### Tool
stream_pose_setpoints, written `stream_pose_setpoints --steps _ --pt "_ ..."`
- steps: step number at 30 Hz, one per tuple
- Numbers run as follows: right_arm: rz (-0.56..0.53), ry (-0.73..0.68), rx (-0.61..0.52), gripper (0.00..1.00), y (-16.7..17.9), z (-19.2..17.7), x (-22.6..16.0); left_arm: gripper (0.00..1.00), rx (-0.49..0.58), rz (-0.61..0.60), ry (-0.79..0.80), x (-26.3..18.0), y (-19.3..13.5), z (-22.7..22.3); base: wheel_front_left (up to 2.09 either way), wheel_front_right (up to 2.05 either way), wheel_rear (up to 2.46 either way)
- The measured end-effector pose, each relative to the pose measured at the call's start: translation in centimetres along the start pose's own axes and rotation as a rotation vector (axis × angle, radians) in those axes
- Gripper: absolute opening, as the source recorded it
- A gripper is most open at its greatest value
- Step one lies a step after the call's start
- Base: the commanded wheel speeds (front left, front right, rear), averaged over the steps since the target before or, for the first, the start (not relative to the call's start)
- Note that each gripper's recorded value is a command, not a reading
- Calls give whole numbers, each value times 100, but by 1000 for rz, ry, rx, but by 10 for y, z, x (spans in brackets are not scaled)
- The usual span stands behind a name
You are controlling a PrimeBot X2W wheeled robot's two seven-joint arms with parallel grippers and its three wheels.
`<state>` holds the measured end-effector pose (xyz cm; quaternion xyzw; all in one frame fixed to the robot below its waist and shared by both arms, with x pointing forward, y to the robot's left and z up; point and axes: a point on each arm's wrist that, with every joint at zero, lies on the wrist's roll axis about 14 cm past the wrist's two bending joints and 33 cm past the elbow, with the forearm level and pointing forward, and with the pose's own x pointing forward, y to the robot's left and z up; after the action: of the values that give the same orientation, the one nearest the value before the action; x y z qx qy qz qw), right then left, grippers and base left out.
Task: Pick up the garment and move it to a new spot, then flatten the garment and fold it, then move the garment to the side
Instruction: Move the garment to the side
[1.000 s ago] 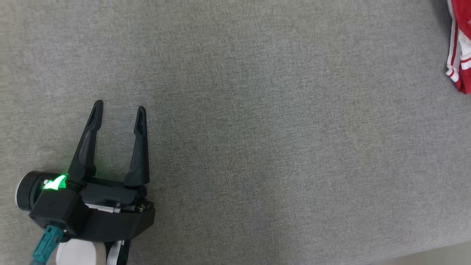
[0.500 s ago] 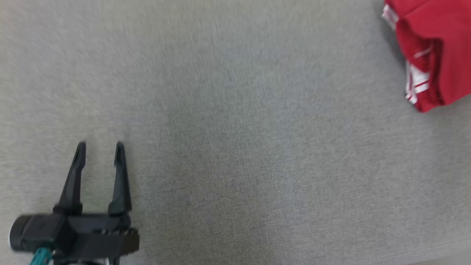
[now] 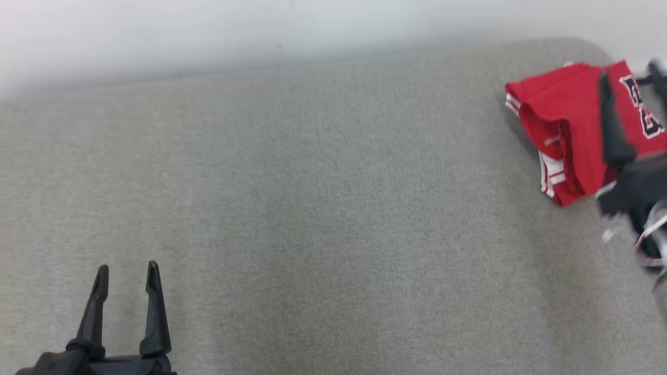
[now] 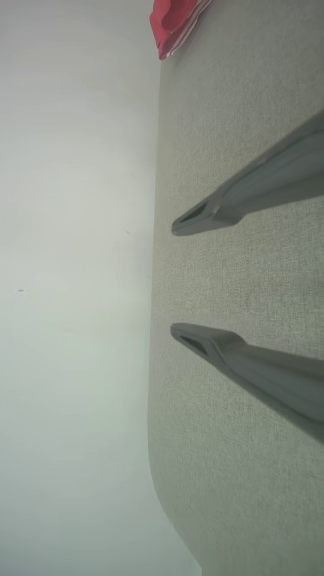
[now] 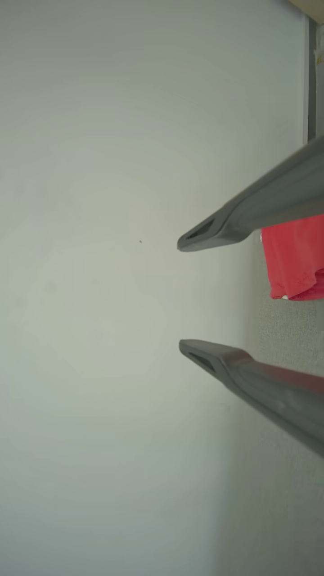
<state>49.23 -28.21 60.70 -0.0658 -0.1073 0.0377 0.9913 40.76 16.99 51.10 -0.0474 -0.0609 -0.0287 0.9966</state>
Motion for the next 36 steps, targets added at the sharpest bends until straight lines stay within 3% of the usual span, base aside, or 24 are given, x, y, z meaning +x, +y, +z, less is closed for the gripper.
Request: stream_pose_setpoints --steps 11,26,36 --pt "41 33 220 100 75 -28 -66 100 -3 76 -52 -35 23 27 0 0 0" --pt "73 85 297 100 128 -44 -115 100 -27 94 -64 -49 24 33 0 0 0" --pt "38 126 328 100 138 -56 -139 100 -30 86 -60 -50 22 31 0 0 0"
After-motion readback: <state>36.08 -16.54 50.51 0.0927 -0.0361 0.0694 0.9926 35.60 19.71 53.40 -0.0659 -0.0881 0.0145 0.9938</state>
